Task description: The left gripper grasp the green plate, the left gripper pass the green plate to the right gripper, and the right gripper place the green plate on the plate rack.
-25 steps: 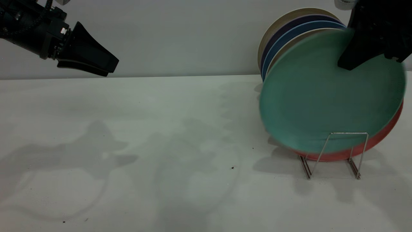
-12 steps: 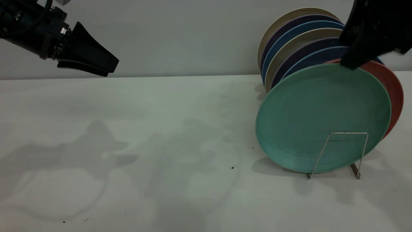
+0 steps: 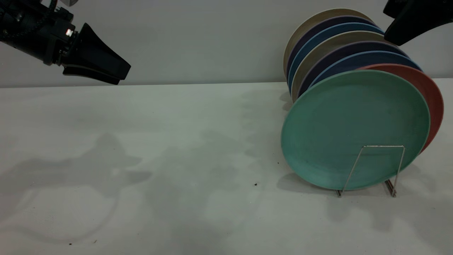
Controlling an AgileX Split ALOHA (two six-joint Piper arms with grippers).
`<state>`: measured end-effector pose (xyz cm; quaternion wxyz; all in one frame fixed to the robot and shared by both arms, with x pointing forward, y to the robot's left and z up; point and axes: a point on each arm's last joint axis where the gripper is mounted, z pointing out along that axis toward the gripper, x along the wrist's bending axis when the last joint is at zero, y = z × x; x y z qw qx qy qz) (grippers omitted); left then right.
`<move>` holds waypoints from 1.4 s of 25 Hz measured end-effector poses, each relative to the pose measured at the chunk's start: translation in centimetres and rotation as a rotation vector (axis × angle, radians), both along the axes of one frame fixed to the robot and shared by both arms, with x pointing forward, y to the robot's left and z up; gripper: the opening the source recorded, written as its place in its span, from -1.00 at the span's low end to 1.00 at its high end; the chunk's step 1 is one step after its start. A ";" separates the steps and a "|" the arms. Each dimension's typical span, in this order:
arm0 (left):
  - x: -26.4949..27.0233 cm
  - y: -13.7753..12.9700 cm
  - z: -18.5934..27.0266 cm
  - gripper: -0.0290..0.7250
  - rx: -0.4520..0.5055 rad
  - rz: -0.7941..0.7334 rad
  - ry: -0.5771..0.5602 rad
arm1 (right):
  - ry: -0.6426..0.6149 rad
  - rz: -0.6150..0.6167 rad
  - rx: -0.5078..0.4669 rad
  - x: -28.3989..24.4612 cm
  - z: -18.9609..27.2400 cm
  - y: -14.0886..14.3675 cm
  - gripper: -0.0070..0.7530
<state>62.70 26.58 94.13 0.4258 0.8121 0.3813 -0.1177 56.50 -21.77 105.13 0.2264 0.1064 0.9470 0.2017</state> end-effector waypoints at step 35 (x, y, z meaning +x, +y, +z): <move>-14.9 2.2 21.2 0.52 0.398 0.425 -0.018 | 0.414 -0.963 0.130 -20.5 0.8 -5.8 0.22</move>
